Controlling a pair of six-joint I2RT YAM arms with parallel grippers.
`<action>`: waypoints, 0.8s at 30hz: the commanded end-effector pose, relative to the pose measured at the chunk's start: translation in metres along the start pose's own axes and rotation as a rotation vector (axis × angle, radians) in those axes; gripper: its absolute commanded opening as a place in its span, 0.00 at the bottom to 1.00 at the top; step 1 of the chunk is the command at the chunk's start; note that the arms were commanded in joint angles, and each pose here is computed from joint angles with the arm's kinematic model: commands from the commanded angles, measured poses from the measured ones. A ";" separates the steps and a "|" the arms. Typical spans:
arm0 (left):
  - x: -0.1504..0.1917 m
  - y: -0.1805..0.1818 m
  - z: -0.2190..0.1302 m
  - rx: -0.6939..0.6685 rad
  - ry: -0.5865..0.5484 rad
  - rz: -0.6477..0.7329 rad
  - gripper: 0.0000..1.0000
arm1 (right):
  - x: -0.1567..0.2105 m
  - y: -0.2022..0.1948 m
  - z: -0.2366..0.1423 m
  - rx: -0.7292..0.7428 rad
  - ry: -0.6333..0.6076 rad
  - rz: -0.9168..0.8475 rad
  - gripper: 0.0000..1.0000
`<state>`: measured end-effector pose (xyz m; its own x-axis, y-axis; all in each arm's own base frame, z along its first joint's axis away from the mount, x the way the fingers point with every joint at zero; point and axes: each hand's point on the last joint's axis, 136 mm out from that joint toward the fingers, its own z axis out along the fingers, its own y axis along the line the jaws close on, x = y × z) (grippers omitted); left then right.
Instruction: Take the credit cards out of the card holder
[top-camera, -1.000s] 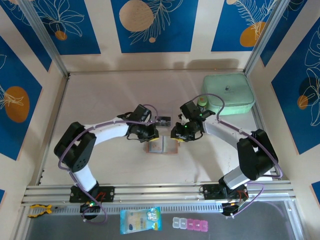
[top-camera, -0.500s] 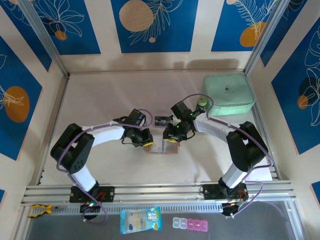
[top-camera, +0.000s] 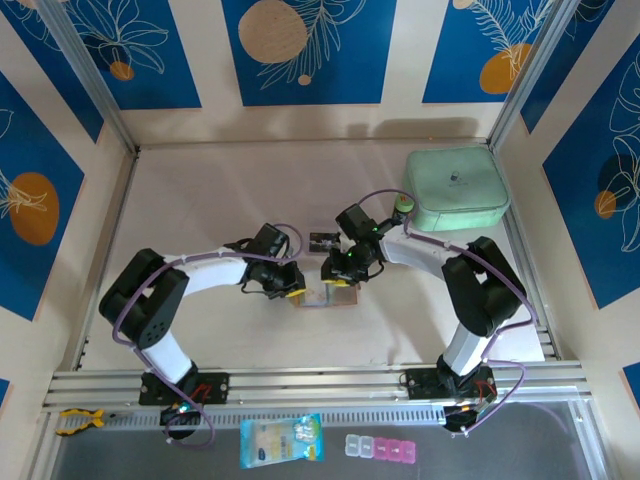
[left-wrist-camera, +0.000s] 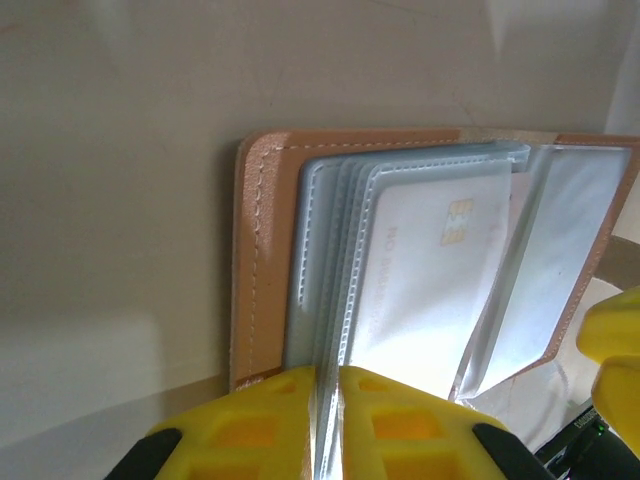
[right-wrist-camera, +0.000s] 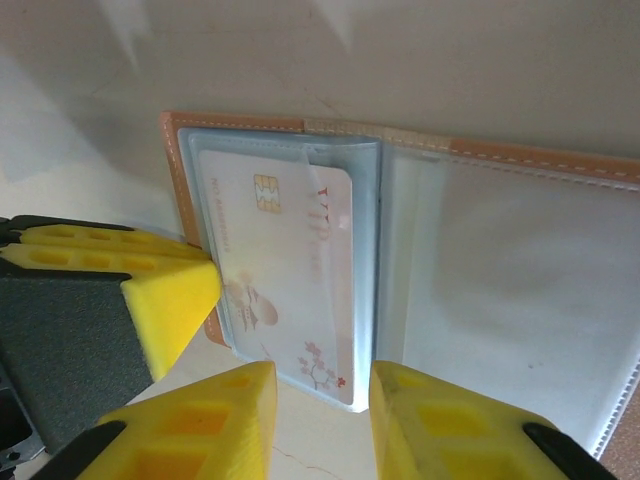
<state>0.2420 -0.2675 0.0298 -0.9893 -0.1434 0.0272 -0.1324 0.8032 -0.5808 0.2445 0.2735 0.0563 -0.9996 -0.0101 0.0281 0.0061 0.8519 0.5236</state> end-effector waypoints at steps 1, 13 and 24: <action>-0.002 -0.001 -0.009 -0.015 -0.012 0.001 0.15 | -0.001 0.015 -0.001 -0.047 0.016 -0.013 0.31; -0.010 -0.019 -0.011 0.028 -0.008 0.024 0.10 | 0.000 0.014 0.007 -0.058 0.029 -0.006 0.29; -0.003 0.002 0.002 -0.030 0.025 0.007 0.09 | -0.001 0.016 0.016 -0.074 0.051 -0.021 0.29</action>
<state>0.2470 -0.2711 0.0329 -0.9896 -0.1396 0.0342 -0.1339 0.8085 -0.5730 0.2449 0.2844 0.0455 -0.9980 -0.0308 0.0551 0.0050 0.8317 0.5552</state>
